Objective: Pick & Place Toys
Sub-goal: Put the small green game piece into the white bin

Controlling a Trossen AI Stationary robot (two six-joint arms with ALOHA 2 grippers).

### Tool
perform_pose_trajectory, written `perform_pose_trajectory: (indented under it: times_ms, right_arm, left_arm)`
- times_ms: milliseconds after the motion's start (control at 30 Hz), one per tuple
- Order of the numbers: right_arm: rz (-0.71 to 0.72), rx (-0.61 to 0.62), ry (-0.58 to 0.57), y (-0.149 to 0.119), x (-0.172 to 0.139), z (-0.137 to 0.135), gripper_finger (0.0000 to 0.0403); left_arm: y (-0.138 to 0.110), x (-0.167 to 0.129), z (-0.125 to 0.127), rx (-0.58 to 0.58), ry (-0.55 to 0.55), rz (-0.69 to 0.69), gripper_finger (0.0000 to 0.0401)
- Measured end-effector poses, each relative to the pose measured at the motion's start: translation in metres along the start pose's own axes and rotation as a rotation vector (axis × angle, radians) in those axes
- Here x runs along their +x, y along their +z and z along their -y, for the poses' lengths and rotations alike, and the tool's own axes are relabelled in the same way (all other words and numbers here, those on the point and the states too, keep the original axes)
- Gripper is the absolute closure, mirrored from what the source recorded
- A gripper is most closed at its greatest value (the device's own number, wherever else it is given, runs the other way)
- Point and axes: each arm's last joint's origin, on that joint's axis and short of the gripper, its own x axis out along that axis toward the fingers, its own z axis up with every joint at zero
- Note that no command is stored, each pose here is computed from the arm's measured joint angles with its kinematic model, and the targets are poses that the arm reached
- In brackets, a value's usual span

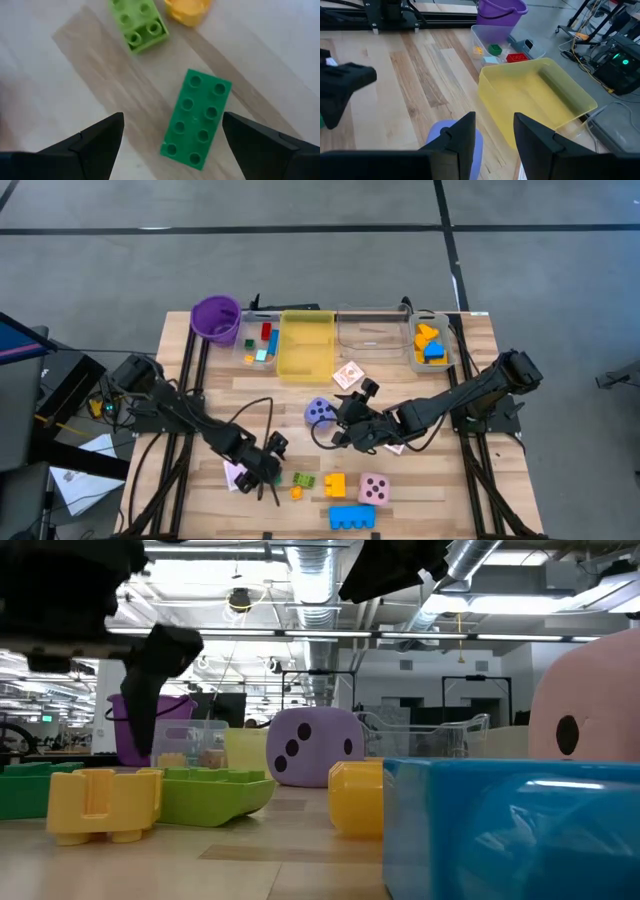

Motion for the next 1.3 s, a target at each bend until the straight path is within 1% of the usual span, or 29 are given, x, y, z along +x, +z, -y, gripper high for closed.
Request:
perform_pose_trajectory:
  times_ms: [167,300,433,667,800,967,1067,1167,1300]
  right_arm:
    - [-0.001,-0.001,0.0,0.0,0.0,0.0,0.0276]
    - [-0.001,-0.001,0.0,0.0,0.0,0.0,0.0276]
    - [-0.001,-0.001,0.0,0.0,0.0,0.0,0.0276]
    - [-0.001,-0.001,0.0,0.0,0.0,0.0,0.0276]
    - [0.0,-0.001,0.0,0.0,0.0,0.0,0.0276]
    - [0.0,-0.001,0.0,0.0,0.0,0.0,0.0276]
    - [0.0,-0.001,0.0,0.0,0.0,0.0,0.0276]
    - [0.0,0.0,0.001,0.0,0.0,0.0,0.0276]
    - [0.002,0.002,0.001,0.0,0.0,0.0,0.0276]
  left_arm:
    - [-0.003,0.011,0.003,0.004,-0.051,-0.031,0.007]
    - [-0.004,0.012,0.004,0.004,-0.053,-0.037,0.007]
    - [-0.004,0.012,0.003,0.004,-0.053,-0.037,0.0084]
    - [-0.004,0.012,0.004,-0.001,-0.053,-0.038,0.0143]
    - [-0.004,0.012,0.004,-0.029,-0.053,-0.042,0.0185]
    - [-0.003,0.012,0.003,-0.035,-0.052,-0.033,0.0246]
    - [-0.002,0.011,0.003,-0.064,-0.05,-0.026,0.028]
    - [-0.002,0.009,0.001,-0.099,-0.047,-0.021,0.0285]
    - [0.002,-0.002,-0.001,-0.12,-0.038,0.023,0.0284]
